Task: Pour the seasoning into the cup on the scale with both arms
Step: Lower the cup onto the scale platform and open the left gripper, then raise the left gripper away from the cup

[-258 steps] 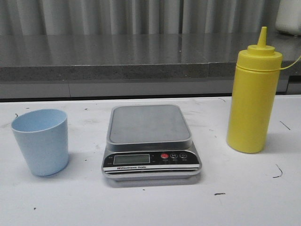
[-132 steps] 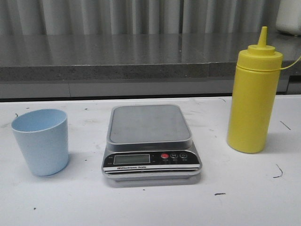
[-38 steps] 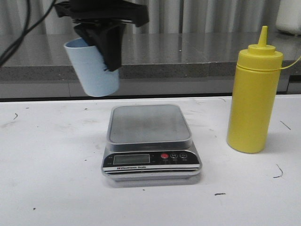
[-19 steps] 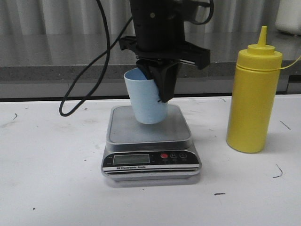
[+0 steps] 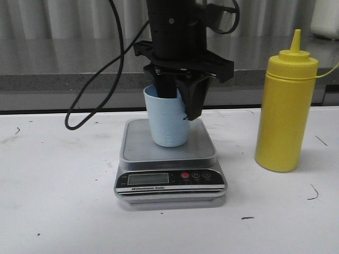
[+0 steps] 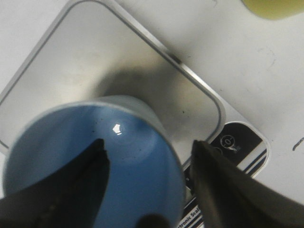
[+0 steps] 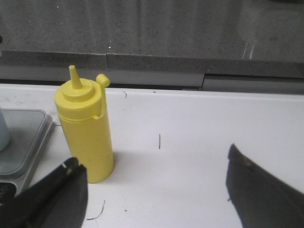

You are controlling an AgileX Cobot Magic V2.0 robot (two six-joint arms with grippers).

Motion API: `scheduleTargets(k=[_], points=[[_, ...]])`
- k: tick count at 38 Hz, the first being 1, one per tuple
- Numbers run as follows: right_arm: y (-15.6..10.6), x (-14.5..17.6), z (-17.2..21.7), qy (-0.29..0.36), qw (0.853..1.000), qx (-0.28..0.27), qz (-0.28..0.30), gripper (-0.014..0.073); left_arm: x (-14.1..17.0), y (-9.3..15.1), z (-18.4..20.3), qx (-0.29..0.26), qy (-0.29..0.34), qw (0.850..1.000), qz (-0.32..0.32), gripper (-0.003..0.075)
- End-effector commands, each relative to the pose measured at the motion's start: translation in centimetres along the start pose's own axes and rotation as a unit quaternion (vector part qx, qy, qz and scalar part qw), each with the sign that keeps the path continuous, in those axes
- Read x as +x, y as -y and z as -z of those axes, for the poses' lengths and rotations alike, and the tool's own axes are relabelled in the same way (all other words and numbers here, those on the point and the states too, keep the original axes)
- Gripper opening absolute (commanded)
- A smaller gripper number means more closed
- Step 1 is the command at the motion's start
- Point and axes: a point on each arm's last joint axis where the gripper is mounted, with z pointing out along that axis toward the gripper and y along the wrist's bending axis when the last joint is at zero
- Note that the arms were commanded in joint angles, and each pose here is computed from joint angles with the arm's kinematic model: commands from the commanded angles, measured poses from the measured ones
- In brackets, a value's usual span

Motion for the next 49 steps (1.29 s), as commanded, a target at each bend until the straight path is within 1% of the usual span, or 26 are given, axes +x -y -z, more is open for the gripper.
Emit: scheduleTargets(k=[1,4,5,9,12,17,21,27,31,35,40,44,46,47,49], points=[[0.0,-1.7,0.2,0.047,0.999,0.003,0.002,0.0613,0.1,0.0,4.8,-0.006,0.042,0.999,0.003,0.0492],[0.0,-1.7,0.2,0.047,0.999,0.003,0.002,0.0613,0.3,0.2,6.3,0.006,0.058,0.998,0.013,0.0491],[0.0,-1.7,0.2,0.047,0.999,0.003,0.002,0.0563,0.4,0.2,7.0,0.012,0.066,0.998,0.015,0.0490],[0.0,-1.7,0.2,0.047,0.999,0.003,0.002,0.0563,0.9,0.2,9.5,0.014,0.093,0.995,0.017,0.0456],[0.0,-1.7,0.2,0.047,0.999,0.003,0.002,0.0563,1.5,0.2,11.4,0.013,0.110,0.994,0.017,0.0398],[0.0,-1.6,0.2,0.046,0.999,0.003,0.002,0.0563,3.1,-0.5,13.8,0.005,0.127,0.992,0.024,0.0273],[0.0,-1.6,0.2,0.046,0.999,0.003,0.002,0.0563,4.7,-1.6,14.6,-0.001,0.123,0.992,0.037,0.0167],[0.0,-1.6,0.2,0.046,0.999,0.003,0.002,0.0563,8.0,-3.4,15.2,-0.012,0.108,0.992,0.065,-0.0017],[0.0,-1.6,0.2,0.046,0.999,0.003,0.002,0.0563,10.4,-4.5,15.5,-0.021,0.126,0.988,0.087,-0.0020],[0.0,-1.6,0.2,0.046,0.999,0.003,0.002,0.0563,13.3,-5.5,16.0,-0.035,0.167,0.978,0.121,-0.0020],[0.0,-1.6,0.2,0.046,0.999,0.003,0.002,0.0563,17.6,-6.8,16.8,-0.062,0.226,0.958,0.163,-0.0020],[0.0,-1.6,0.2,0.046,0.999,0.003,0.002,0.0563,21.4,-7.8,17.4,-0.092,0.269,0.936,0.206,-0.0020],[0.0,-1.6,0.2,0.046,0.999,0.003,0.002,0.0563,23.6,-8.0,17.9,-0.112,0.292,0.923,0.226,-0.0020],[0.0,-1.6,0.2,0.046,0.999,0.003,0.002,0.0563,24.2,-8.1,17.8,-0.116,0.295,0.920,0.231,-0.0020],[0.0,-1.6,0.2,0.046,0.999,0.003,0.002,0.0563,26.2,-8.0,18.3,-0.137,0.318,0.905,0.248,-0.0020]])
